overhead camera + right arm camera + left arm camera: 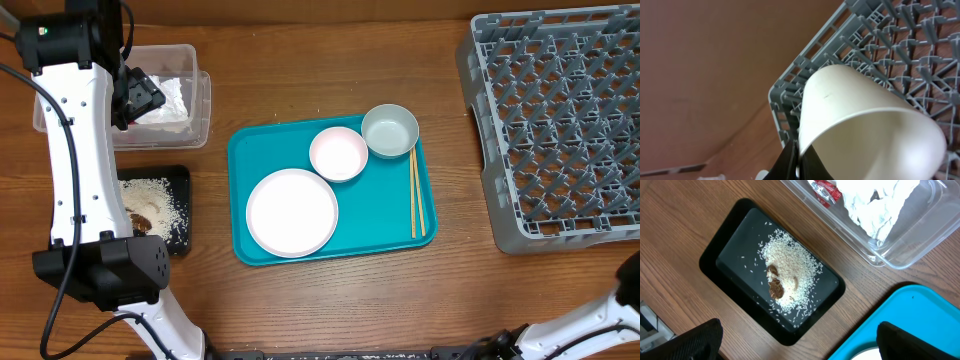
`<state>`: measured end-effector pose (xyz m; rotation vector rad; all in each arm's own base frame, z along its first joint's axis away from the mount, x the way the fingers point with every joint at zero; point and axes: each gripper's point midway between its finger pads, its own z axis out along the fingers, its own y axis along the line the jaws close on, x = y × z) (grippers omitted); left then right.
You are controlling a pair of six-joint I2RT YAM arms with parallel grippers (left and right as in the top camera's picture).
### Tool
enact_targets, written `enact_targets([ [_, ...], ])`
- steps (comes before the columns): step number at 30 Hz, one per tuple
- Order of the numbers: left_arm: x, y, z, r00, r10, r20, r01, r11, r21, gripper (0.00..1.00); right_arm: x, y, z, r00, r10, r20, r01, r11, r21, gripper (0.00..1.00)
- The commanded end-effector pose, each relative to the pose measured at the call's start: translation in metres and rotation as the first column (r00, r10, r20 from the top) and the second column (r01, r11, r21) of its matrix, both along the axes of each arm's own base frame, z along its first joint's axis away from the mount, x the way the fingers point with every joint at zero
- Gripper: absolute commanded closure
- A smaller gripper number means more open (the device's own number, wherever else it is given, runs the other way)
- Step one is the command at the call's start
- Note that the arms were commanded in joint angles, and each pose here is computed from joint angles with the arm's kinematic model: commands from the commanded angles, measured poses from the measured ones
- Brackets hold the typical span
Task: Sort waste into correct bins and load items into the dishwasher
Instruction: 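Lower the white cup upside down into the grey dish rack and release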
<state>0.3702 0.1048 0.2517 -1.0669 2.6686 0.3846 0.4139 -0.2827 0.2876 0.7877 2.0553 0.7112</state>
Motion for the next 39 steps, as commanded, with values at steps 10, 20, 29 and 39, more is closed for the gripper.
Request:
enact_targets([
  [10,-0.001,-0.001,0.011,0.999,-0.013,0.03,0.013,1.0,0.006,0.0,-0.013,-0.053,-0.058,0.994,-0.097,-0.044,0.105,0.97,0.217,0.96],
  [20,-0.001,-0.001,0.011,0.999,-0.013,0.03,0.013,1.0,0.006,0.0,-0.012,-0.054,-0.083,0.998,-0.059,-0.015,0.06,0.939,0.338,0.96],
  [29,-0.001,-0.001,0.011,0.999,-0.013,0.03,0.013,1.0,0.006,0.0,-0.019,-0.061,-0.115,0.993,-0.088,-0.081,0.11,0.931,0.348,0.96],
  [39,-0.001,-0.001,0.011,0.999,-0.013,0.03,0.013,1.0,0.006,0.0,-0.032,-0.071,-0.145,0.988,-0.107,-0.113,0.141,0.922,0.36,0.96],
])
